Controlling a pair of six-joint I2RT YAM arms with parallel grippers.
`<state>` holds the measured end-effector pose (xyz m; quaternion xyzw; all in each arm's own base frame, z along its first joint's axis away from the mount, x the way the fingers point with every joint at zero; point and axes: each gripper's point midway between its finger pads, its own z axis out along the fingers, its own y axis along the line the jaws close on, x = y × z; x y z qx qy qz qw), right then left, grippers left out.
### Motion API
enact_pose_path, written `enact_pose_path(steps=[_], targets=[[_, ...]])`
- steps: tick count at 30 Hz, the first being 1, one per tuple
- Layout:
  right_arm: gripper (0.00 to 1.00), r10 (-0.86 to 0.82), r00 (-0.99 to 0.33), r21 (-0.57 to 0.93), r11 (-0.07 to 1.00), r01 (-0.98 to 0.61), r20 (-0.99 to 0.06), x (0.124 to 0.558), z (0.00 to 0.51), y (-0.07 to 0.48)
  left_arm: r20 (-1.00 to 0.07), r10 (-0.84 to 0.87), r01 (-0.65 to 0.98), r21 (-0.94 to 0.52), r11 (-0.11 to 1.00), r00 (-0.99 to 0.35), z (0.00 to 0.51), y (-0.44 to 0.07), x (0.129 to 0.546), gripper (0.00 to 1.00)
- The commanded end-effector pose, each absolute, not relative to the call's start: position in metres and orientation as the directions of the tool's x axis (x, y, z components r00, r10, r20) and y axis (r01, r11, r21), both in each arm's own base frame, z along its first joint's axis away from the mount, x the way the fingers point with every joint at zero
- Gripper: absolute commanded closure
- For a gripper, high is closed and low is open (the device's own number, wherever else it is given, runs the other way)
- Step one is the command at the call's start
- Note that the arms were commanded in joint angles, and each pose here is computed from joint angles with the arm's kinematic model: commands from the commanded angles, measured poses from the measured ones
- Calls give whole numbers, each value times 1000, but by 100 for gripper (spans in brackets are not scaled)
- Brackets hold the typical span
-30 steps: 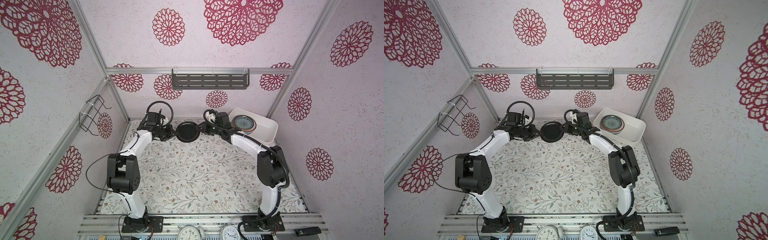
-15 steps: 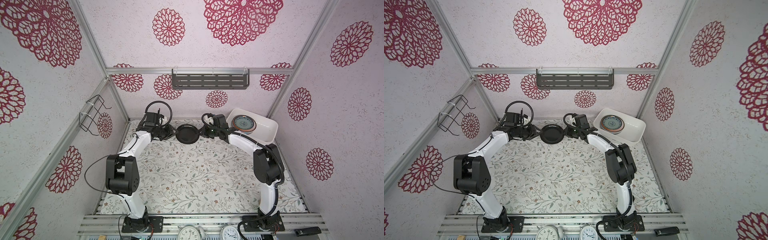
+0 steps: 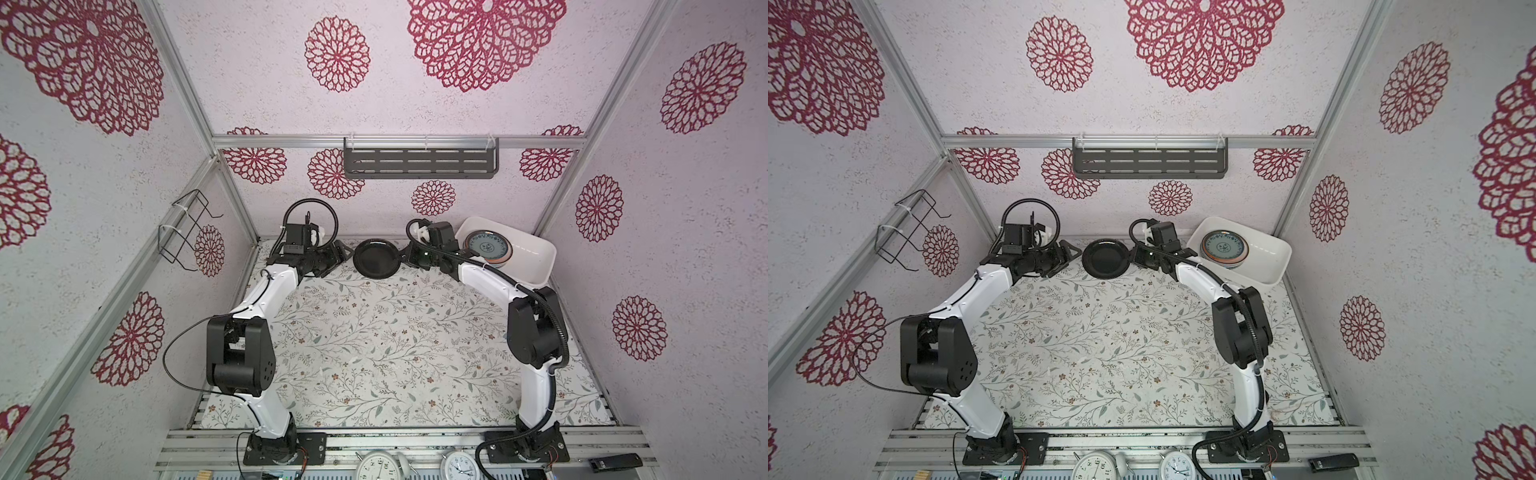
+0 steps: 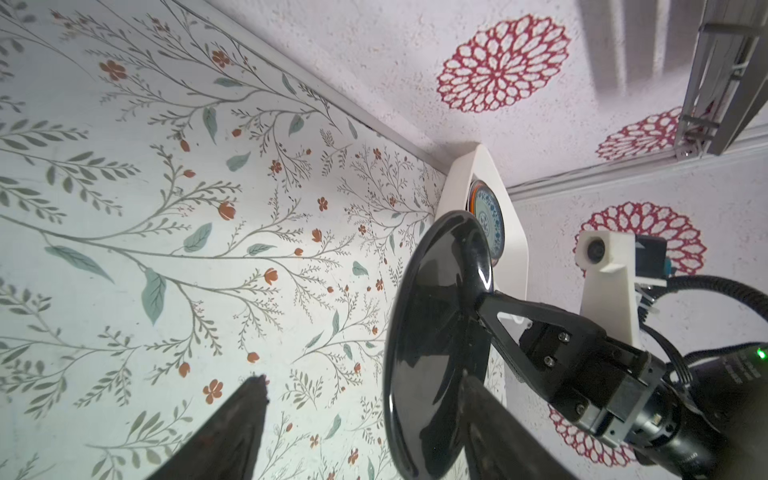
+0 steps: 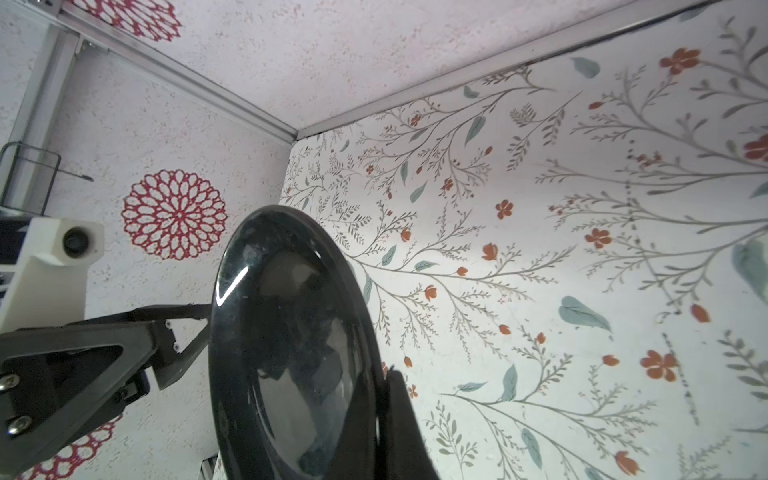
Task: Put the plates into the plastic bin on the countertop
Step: 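Grip the black plate's rim with the right gripper and release the left gripper, then carry the black plate with the right gripper and lower it onto the stack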
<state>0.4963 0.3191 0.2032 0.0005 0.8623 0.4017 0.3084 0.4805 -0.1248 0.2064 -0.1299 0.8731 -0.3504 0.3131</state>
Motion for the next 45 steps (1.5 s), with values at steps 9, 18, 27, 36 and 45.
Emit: enact_pose_path(steps=[9, 18, 27, 36, 45], targets=[[100, 509, -608, 704, 700, -119, -609, 578, 248, 195, -641, -577, 28, -681, 732, -507, 275, -94, 505, 3], [100, 635, -470, 684, 724, 87, -613, 606, 236, 85, -642, -571, -5, -663, 749, -511, 264, -91, 524, 3], [100, 744, -304, 686, 667, 291, -595, 615, 214, -5, -637, -586, -39, -660, 750, -501, 257, -87, 547, 3], [100, 768, -267, 630, 634, 448, -582, 618, 183, -57, -615, -614, -94, -665, 741, -496, 243, -80, 560, 3], [100, 767, -307, 563, 628, 537, -564, 621, 152, -68, -594, -624, -130, -663, 737, -508, 233, -79, 567, 3]])
